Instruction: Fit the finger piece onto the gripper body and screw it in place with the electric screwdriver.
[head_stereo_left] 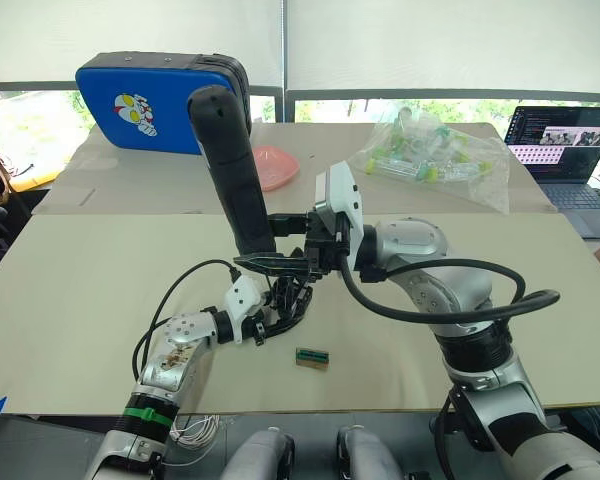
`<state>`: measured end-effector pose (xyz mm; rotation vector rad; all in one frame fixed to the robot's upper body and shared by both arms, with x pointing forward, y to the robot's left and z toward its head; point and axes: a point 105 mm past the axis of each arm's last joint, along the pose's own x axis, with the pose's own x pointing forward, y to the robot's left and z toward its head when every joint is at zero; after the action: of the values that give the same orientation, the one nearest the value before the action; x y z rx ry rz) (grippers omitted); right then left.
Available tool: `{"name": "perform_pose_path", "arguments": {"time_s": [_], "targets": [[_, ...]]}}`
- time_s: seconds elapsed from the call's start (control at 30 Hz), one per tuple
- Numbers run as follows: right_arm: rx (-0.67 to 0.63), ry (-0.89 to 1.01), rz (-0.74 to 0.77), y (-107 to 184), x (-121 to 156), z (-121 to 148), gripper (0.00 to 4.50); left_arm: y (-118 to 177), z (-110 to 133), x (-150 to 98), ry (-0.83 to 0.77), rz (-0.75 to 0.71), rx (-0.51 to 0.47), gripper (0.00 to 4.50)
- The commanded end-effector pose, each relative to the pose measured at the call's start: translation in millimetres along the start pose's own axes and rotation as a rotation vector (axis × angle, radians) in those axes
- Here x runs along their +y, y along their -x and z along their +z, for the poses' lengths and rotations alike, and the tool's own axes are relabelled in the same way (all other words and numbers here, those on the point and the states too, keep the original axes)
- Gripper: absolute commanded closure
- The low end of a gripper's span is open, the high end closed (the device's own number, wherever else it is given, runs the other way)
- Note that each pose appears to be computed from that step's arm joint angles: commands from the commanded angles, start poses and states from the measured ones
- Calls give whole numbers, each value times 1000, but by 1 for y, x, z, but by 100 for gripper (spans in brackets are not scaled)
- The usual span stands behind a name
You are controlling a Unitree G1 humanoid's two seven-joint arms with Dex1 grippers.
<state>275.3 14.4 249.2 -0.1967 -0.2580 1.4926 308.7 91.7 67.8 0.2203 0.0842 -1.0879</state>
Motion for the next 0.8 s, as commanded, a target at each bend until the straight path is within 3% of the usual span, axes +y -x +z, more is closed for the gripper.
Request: {"name": "perform_pose_path", "arguments": {"time_s": [0.03, 0.8], "targets": [[-39, 29, 9, 1, 3, 12, 254, -1, -14, -13, 41, -45, 46, 221], [-38, 23, -20, 4, -2, 6, 254, -1, -15, -14, 46, -41, 47, 221]]}}
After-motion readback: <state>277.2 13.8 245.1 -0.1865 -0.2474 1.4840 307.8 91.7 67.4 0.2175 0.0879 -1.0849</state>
